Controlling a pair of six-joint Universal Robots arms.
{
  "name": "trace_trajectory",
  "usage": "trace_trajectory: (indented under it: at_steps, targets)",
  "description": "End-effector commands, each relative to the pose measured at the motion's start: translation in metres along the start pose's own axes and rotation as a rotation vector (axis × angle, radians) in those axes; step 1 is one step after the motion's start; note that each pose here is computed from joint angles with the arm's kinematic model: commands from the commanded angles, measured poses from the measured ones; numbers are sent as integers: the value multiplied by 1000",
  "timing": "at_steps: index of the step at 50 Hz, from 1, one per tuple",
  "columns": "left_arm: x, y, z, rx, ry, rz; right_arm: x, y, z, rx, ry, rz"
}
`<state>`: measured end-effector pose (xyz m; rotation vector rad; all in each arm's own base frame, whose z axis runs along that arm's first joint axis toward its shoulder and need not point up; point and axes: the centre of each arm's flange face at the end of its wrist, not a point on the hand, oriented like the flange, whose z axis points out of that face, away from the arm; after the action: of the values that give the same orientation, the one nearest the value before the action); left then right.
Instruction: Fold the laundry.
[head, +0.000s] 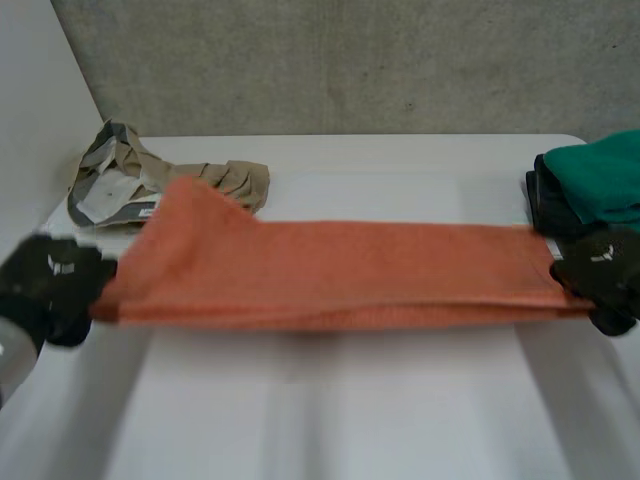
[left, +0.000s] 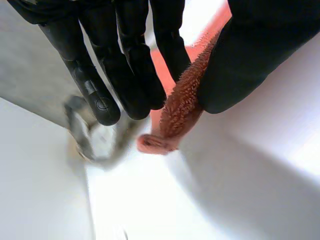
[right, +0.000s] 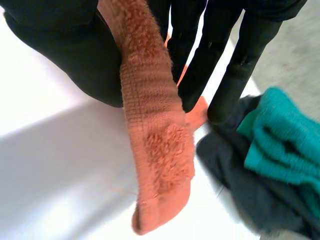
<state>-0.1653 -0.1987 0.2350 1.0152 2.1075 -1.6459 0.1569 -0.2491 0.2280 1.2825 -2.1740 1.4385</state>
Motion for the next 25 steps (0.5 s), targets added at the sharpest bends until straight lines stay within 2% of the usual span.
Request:
trace_trajectory:
  at_steps: [1, 4, 14, 19, 25]
  targets:
    - [25, 24, -28, -156, 202, 197, -8, 11, -21, -135, -161, -73]
    - [25, 24, -14, -117, 197, 187, -10, 16, -1, -131, -162, -46]
    - [29, 4, 88, 30, 162, 113, -5, 18, 71, -81, -94, 89]
    - [31, -3, 134, 39, 130, 81, -2, 13, 111, -82, -55, 88]
    - [35, -7, 183, 35, 49, 76, 0, 6, 140, -68, -4, 71]
